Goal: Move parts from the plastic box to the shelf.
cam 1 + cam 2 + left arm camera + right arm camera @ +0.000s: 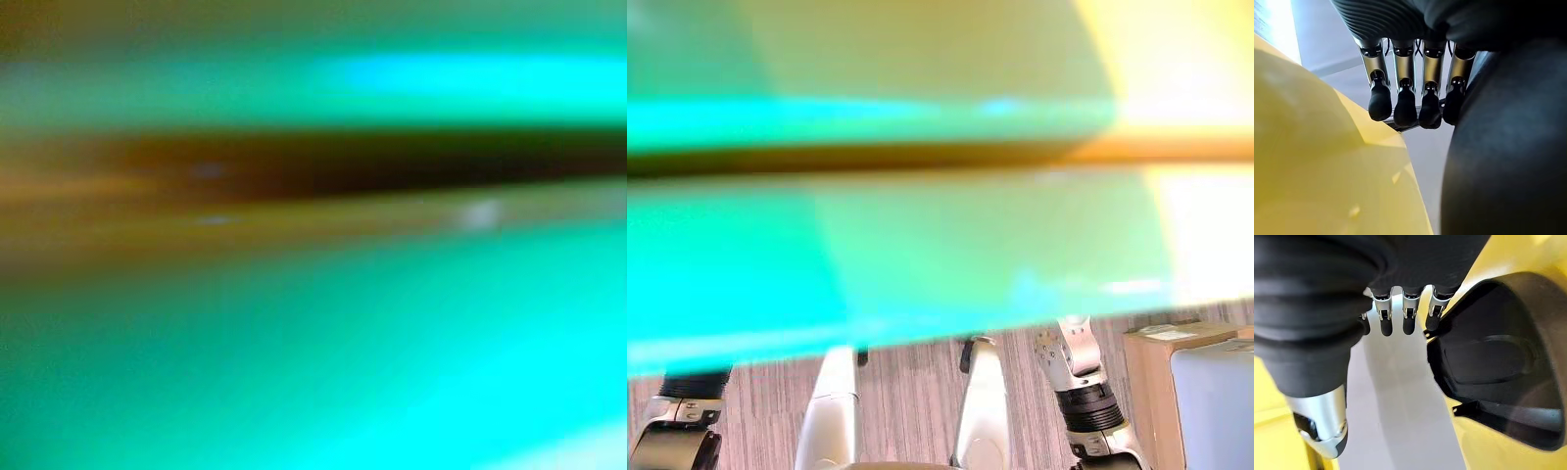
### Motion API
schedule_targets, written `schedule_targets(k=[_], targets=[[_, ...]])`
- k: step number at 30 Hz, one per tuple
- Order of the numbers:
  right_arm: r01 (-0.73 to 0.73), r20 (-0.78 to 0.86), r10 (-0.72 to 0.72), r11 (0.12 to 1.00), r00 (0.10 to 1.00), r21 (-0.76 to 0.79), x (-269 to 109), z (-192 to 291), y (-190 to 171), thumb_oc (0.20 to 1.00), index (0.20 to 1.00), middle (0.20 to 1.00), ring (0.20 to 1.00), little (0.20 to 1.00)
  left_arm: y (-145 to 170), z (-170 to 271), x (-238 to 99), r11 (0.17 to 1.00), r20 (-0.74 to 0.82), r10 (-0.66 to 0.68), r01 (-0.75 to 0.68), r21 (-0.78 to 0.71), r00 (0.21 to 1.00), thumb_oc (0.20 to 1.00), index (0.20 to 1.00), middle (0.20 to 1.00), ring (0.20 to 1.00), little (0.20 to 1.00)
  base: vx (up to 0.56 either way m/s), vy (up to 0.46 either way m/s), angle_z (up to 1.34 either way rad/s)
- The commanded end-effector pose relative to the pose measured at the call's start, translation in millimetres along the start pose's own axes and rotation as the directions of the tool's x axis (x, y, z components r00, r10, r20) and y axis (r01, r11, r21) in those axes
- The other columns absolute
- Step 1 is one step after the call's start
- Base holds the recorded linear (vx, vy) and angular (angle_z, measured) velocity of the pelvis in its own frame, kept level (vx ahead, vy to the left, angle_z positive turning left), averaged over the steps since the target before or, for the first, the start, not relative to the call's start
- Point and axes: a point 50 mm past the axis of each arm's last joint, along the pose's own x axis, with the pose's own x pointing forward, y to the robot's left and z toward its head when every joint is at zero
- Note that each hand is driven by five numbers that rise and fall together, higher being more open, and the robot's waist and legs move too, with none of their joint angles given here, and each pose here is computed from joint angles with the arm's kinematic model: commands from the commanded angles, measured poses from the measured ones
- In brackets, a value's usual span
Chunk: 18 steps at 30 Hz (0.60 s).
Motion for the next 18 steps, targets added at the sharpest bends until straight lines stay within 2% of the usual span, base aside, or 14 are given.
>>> schedule_targets(k=[1,18], targets=[[-0.038,0.157,0.032,0.999,0.987,0.033,6.2,26.5,5.1,1.0,1.0,1.0,1.0,1.0,7.9,31.5,13.1,0.999,0.183,0.032,-0.025,-0.043,0.983,0.2,0.2,0.2,0.2,0.2,-0.04,-0.018,0.06],[-0.104,0.182,0.096,0.994,0.979,0.034,17.2,34.0,16.5,1.0,1.0,1.0,1.0,1.0,8.2,34.1,11.4,0.998,0.182,-0.004,0.014,-0.056,0.983,0.2,0.2,0.2,0.2,0.2,-0.01,-0.001,0.01]])
